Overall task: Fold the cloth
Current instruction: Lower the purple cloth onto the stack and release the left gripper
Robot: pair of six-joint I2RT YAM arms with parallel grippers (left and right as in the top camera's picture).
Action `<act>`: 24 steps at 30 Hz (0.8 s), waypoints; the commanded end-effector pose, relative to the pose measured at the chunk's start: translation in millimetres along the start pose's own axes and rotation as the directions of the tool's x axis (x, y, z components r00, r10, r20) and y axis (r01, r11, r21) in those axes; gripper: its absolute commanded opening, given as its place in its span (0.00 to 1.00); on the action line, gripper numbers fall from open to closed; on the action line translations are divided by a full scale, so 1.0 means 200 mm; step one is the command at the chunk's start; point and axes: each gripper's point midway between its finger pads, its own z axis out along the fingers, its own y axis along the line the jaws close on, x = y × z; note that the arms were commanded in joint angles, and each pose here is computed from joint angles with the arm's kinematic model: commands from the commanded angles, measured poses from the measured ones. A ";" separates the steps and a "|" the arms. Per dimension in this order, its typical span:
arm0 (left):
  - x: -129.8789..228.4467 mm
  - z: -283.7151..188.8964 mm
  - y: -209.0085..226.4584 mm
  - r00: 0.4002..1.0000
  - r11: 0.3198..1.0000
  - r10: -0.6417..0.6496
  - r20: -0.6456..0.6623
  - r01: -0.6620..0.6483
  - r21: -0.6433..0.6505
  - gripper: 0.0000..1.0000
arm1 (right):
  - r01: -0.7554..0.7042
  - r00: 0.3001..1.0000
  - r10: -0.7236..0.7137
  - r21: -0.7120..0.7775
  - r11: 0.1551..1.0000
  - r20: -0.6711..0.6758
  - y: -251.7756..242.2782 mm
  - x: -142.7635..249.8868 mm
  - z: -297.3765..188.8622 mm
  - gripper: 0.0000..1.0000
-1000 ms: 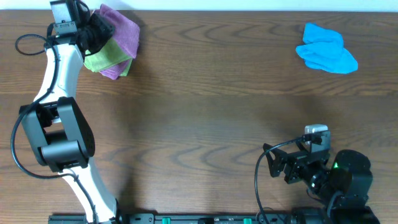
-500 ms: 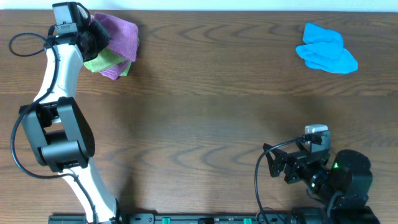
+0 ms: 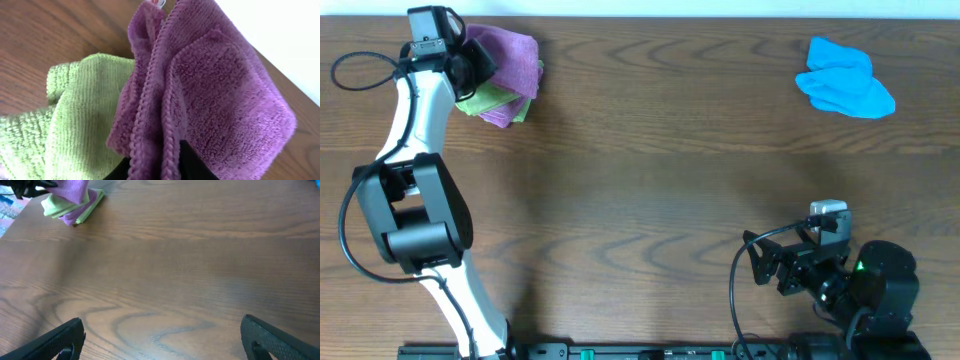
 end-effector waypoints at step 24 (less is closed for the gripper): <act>0.00 0.00 0.23 0.999 0.994 0.033 -0.033 -0.036 -0.106 0.48 | -0.020 1.000 0.020 0.000 1.000 -0.001 0.00 0.01 0.00 0.99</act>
